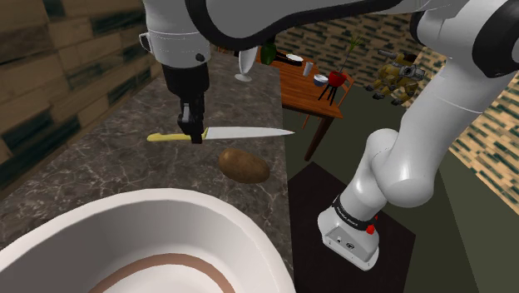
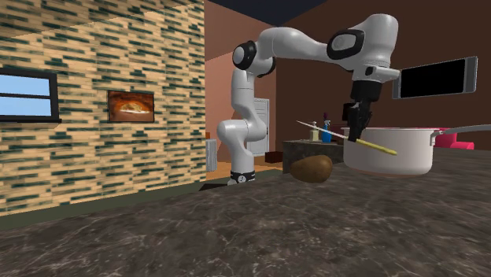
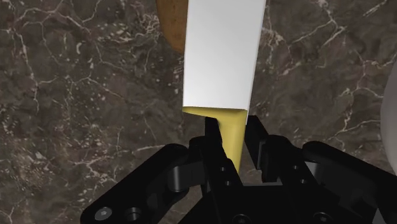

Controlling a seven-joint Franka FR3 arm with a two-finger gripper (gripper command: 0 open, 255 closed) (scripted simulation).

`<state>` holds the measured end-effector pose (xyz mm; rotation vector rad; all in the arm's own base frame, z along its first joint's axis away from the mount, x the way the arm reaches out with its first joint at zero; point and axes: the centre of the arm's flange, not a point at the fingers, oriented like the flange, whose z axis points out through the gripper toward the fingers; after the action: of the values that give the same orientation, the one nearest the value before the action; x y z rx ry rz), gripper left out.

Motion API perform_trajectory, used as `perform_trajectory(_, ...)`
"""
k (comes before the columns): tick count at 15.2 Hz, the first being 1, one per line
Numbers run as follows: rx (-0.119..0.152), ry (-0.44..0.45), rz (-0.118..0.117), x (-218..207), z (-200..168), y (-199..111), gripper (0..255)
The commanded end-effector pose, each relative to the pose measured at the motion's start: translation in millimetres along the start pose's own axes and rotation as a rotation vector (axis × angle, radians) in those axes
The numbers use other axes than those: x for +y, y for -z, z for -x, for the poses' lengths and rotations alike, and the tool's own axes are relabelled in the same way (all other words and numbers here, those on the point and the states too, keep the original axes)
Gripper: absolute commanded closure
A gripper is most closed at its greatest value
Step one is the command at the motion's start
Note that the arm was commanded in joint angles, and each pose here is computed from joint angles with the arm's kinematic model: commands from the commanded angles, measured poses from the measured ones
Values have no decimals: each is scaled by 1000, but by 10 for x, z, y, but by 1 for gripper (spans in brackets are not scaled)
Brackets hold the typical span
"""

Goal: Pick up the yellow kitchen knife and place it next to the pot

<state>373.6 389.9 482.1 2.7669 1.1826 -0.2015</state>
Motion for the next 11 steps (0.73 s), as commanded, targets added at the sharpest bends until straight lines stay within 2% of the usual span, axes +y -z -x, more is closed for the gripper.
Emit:
perform_trajectory(1, 0, 0, 0, -12, -17, -106, 255)
perform_trajectory(11, 0, 0, 0, -45, -108, -625, 255)
